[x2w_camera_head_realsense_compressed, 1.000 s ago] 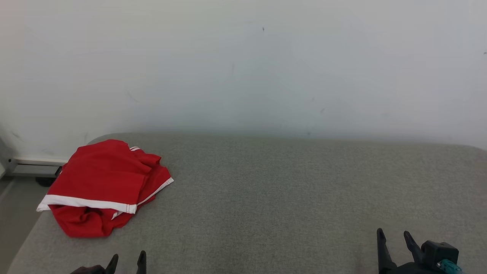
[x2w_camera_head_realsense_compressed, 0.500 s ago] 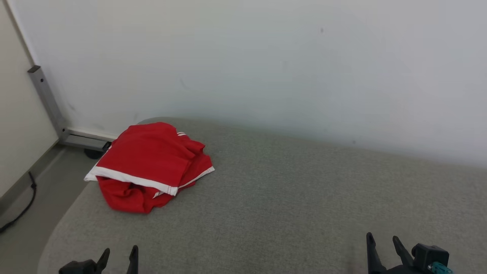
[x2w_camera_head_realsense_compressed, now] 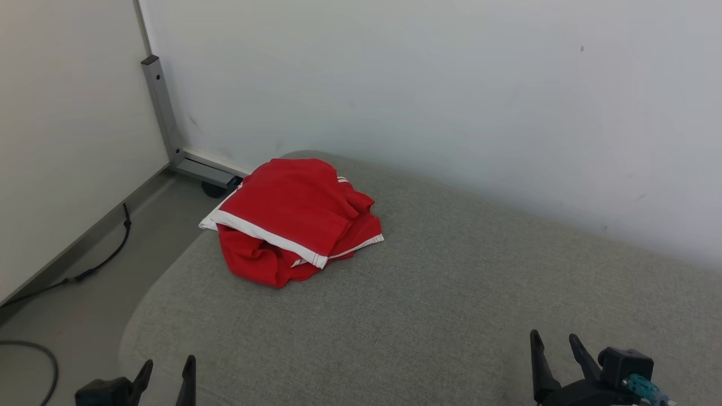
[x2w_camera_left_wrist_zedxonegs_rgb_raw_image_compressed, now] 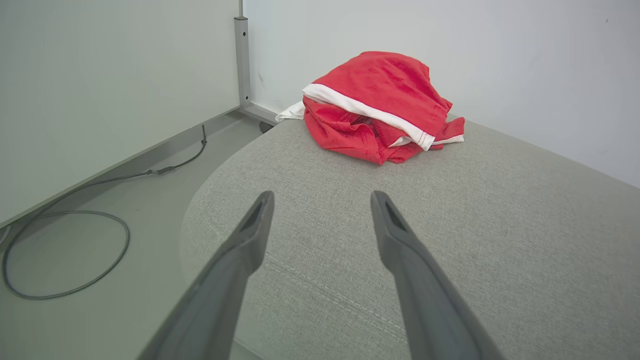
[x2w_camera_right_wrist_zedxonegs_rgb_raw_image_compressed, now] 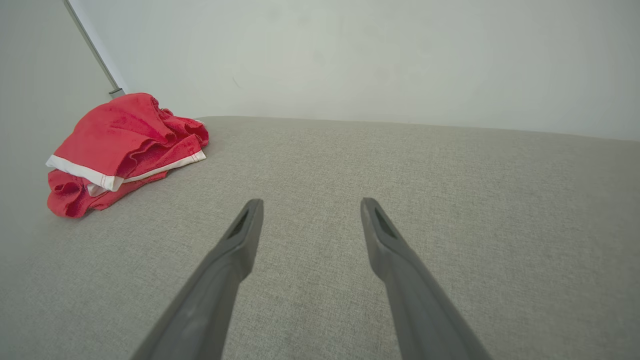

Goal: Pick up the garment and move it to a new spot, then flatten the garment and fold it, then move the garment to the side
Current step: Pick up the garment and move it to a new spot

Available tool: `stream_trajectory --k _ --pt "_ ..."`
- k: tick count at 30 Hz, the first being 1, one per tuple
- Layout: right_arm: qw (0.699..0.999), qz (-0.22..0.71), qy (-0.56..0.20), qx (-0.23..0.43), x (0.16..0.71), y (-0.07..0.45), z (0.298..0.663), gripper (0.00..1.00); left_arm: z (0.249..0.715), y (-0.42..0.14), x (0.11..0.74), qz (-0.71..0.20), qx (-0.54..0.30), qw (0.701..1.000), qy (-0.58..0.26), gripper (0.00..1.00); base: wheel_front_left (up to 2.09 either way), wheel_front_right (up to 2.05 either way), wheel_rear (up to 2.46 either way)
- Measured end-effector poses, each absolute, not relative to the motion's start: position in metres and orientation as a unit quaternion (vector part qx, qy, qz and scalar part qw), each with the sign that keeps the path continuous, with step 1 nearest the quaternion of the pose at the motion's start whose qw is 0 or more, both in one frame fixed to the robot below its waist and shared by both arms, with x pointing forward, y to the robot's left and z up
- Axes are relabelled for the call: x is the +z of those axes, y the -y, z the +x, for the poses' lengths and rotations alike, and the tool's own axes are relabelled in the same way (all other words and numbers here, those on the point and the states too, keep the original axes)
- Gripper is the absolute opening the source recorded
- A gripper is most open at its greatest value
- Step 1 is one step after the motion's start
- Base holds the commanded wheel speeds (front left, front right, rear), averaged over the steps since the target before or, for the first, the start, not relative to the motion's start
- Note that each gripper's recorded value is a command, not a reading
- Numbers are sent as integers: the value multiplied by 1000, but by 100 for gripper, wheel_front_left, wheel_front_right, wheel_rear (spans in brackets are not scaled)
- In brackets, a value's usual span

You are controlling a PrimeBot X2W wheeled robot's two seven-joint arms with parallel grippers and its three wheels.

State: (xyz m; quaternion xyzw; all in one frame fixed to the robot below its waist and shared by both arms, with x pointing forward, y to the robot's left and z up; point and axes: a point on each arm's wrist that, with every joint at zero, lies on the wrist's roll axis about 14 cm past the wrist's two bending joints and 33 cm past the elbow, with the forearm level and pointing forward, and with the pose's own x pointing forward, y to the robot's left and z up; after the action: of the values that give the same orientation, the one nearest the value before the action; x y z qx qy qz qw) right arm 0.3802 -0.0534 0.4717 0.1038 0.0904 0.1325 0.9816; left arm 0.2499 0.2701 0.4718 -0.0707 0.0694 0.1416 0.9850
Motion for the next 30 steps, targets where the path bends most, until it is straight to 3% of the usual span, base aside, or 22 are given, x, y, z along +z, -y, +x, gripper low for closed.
stream_trajectory --k 13,30 --pt "974 88 -96 184 478 20 382 100 251 -278 474 -72 154 982 -76 100 0 0 0" --pt "947 7 -104 303 492 -7 384 100 373 -257 533 -40 68 995 -66 100 0 0 0"
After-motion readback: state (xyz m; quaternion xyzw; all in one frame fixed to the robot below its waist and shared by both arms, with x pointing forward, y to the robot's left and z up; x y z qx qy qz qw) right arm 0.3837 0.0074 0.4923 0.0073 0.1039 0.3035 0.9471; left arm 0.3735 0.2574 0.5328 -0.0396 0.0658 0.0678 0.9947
